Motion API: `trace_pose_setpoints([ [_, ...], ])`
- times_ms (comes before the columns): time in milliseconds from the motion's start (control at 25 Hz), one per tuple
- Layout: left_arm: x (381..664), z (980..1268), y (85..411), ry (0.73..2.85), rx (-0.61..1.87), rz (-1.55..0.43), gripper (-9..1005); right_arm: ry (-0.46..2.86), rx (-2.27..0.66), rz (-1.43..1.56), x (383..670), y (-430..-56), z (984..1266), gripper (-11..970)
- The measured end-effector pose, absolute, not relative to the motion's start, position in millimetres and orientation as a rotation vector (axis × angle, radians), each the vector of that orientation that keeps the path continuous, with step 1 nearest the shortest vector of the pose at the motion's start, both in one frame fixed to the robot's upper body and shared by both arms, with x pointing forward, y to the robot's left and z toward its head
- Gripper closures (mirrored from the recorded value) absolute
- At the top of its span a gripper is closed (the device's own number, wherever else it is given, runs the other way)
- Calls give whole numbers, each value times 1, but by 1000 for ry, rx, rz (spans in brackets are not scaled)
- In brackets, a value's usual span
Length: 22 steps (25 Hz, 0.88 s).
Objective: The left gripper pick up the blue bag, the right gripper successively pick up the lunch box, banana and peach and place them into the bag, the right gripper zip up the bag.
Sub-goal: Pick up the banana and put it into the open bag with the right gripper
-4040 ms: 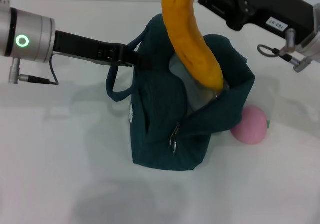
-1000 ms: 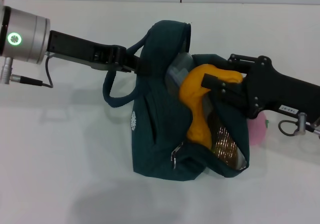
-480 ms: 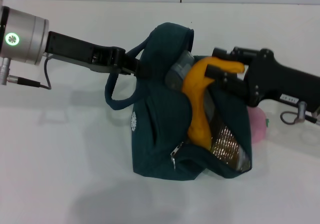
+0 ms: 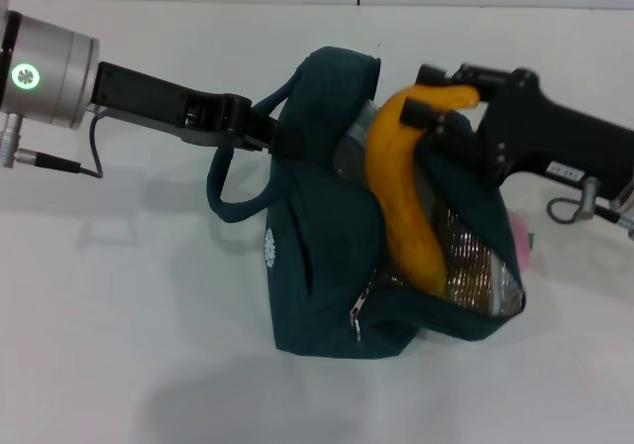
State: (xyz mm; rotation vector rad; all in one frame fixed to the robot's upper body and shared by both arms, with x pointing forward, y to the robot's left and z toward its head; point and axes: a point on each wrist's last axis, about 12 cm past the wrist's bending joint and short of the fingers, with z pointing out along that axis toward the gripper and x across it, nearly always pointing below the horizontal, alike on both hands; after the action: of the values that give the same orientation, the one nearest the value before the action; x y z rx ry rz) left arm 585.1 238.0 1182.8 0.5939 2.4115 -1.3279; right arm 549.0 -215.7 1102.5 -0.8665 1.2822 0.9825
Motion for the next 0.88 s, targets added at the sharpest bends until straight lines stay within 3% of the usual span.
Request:
trace_pose_setpoints([
  [880, 588, 1198, 234, 2363, 578, -1421, 953, 1376, -963, 1037, 547, -209, 1096, 616],
])
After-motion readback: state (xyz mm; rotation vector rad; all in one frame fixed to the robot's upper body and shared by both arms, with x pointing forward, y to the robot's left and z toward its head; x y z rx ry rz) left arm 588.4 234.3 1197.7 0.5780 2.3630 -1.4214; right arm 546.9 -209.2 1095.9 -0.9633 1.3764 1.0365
